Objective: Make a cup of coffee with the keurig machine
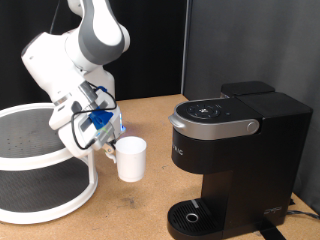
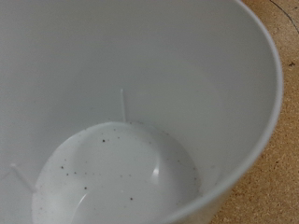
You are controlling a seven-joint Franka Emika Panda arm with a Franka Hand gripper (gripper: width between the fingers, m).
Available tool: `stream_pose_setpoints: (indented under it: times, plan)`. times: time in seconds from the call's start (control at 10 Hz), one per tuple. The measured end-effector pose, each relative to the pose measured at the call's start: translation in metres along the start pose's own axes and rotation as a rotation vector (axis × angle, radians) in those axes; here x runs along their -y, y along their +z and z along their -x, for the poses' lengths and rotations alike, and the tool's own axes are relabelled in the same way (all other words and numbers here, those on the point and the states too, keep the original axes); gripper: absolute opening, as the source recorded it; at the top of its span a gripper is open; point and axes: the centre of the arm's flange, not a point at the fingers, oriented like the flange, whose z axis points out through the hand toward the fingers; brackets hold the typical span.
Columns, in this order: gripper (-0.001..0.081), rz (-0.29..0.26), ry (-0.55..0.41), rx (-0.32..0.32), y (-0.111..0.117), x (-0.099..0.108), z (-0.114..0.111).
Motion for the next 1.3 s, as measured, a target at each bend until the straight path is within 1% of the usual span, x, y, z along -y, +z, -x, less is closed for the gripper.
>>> stream_pose_setpoints:
  times: [0.3, 0.5, 0.9, 1.3]
  plan:
    - [0.0069, -0.004, 0.008, -0.030, 0.016, -0.007, 0.004]
    - [0.0069, -0.009, 0.003, -0.048, 0.029, -0.007, 0.001]
    - [0.0069, -0.044, -0.014, -0.072, 0.048, 0.001, -0.022]
    - [0.0069, -0.043, -0.028, -0.075, 0.064, 0.014, -0.041]
